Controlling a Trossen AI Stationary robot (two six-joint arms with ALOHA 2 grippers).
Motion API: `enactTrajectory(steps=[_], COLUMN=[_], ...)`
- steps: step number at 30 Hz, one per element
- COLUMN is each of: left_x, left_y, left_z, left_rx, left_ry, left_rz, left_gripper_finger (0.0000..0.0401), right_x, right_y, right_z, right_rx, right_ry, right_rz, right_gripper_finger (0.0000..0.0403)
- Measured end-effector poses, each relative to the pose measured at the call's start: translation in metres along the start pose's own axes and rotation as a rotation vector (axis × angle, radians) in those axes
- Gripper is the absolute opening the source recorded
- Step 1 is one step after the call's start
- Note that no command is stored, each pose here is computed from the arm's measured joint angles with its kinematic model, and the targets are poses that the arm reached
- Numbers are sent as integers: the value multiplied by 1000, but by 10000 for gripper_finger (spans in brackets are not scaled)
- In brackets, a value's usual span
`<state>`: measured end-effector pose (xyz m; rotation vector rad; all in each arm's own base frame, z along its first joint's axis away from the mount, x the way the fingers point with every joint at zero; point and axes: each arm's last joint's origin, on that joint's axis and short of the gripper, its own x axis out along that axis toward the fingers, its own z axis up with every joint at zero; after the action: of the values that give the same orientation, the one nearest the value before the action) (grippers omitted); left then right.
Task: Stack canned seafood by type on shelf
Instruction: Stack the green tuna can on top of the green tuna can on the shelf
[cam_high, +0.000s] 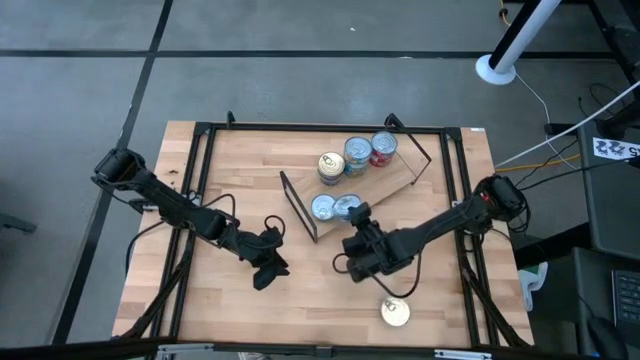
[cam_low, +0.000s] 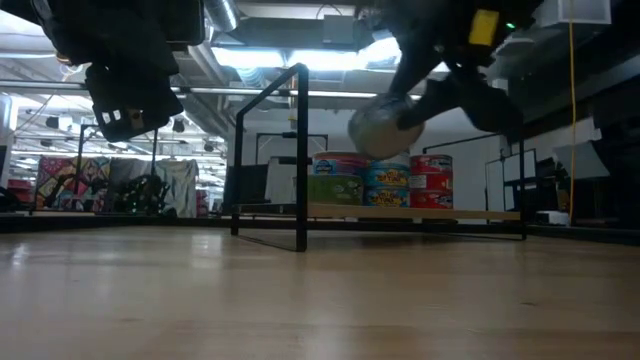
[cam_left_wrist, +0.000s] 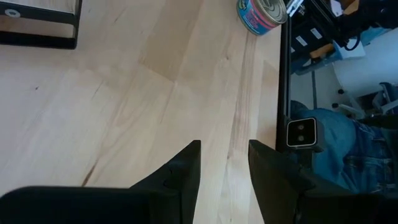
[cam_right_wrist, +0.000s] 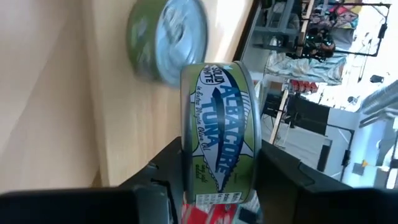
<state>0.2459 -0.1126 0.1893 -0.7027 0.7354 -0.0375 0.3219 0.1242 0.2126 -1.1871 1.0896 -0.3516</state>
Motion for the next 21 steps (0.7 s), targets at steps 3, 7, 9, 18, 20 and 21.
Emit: enactTrajectory(steps=[3,7,9,18,20,21], left_x=[0,0,0,0,0,0], left_y=[0,1,1,1,1,1], left_z=[0,1,1,1,1,1], left_rx=[0,1,3,4,4,4], left_ry=[-4,-23,-29,-30,-30,-30], left_rz=[3,18,25,29,29,29], left_gripper_finger=[127,127,127,127,127,127], right_x=[-3,-6,-7,-4,-5,-5], right_y=[3,6,10,20,17,16], right_z=[-10,-37,-56,-70,-62,-59], right_rx=[-37,8,47,210,194,180], right_ry=[44,86,84,-214,-306,-351], right_rz=[13,11,10,-44,-62,-65], right_gripper_finger=[143,143,143,143,143,143])
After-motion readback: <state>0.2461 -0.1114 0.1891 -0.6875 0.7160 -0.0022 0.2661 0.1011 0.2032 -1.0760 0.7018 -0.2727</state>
